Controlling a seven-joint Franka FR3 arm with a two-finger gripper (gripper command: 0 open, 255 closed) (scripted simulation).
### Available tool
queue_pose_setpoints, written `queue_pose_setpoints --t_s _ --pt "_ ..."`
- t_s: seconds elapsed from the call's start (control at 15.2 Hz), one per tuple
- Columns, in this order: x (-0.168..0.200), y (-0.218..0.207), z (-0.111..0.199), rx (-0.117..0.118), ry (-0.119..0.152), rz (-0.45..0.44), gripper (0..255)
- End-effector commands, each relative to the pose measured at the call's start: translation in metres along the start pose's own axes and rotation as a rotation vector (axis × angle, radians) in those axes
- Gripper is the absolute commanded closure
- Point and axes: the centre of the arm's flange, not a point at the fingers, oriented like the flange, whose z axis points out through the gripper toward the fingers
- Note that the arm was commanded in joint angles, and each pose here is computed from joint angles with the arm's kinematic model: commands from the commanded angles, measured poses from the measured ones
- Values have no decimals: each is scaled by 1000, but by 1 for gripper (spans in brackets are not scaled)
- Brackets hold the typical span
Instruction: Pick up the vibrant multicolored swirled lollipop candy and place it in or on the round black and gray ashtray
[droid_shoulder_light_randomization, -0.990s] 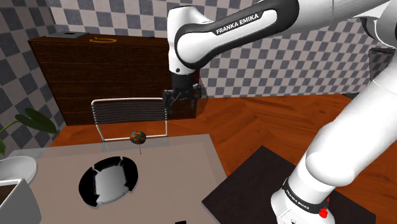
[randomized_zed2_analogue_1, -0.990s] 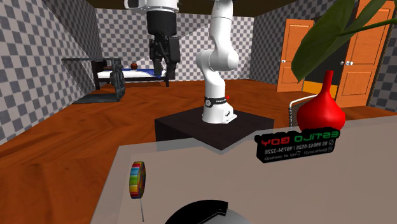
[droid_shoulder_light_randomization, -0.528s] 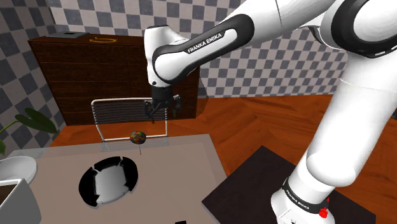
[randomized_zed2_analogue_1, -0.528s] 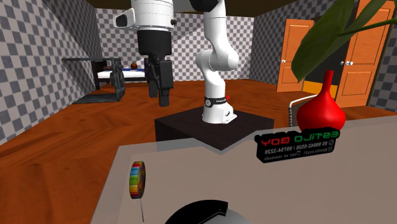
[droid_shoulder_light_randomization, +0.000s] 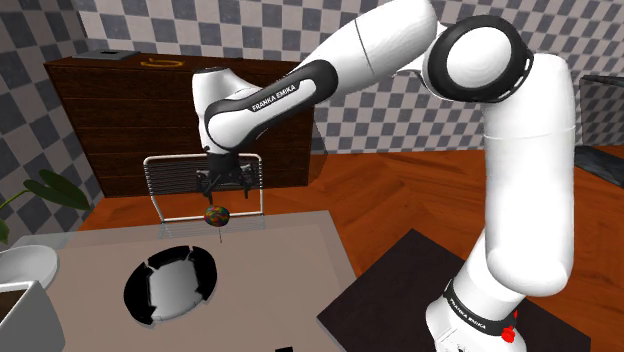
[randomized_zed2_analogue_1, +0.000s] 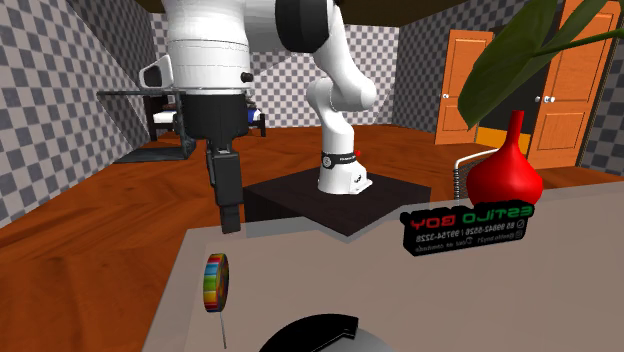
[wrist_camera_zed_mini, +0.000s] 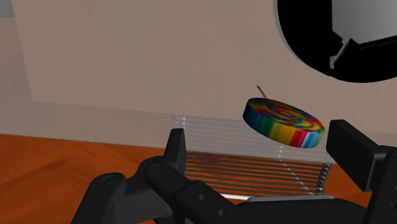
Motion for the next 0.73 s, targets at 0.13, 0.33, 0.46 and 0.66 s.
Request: queue_pose_setpoints --t_s 0.13,0.33,0.46,0.66 --pt "23 -38 27 7 -2 50 0" --pt "23 -38 38 7 -2 50 0" --pt "23 -39 49 7 -2 50 0" --pt "23 -39 68 7 -2 50 0"
